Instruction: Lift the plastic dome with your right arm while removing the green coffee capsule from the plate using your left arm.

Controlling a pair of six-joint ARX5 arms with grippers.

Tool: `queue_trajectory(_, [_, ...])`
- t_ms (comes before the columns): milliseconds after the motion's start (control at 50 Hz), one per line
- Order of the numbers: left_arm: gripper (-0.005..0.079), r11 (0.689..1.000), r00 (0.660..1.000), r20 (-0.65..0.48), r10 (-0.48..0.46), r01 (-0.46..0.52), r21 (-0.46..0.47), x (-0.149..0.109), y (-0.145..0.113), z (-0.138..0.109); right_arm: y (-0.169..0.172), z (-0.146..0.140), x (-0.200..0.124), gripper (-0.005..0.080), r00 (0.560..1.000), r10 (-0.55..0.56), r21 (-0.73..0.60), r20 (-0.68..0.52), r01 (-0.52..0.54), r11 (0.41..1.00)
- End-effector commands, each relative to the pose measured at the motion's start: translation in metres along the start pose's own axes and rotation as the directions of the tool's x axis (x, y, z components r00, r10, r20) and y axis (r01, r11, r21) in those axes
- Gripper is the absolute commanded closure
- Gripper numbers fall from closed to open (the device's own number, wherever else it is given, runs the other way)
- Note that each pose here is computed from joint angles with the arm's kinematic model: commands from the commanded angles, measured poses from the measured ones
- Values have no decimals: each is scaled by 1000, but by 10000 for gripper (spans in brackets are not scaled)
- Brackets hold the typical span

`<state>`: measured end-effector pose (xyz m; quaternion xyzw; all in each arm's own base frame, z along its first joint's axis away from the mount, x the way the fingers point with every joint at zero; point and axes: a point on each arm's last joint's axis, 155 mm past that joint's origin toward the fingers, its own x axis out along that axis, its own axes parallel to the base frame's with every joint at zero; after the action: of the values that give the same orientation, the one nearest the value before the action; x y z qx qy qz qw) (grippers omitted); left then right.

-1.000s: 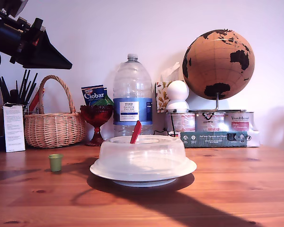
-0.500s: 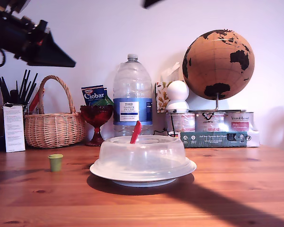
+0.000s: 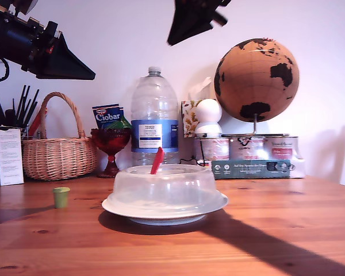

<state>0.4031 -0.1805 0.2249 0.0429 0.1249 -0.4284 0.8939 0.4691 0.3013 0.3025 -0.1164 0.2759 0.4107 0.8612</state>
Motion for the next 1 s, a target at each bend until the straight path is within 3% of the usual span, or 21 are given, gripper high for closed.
queue_trajectory(0, [762, 1000, 1000, 17, 1, -1, 18, -3, -1, 7, 6, -8, 8, 764, 999, 30, 8, -11, -30, 1000])
queue_trajectory(460, [762, 999, 999, -10, -32, 32, -13, -3, -8, -1, 23, -36, 42, 764, 996, 83, 92, -27, -80, 993])
queue_trajectory(800, [762, 994, 995, -18, -99, 98, -47, -4, -21, -4, 35, -51, 16, 764, 998, 46, 71, 46, -49, 996])
queue_trajectory(980, [762, 983, 984, -29, -178, 176, -57, 3, -47, -6, 44, -59, 1, 764, 997, 47, 83, 64, -52, 995])
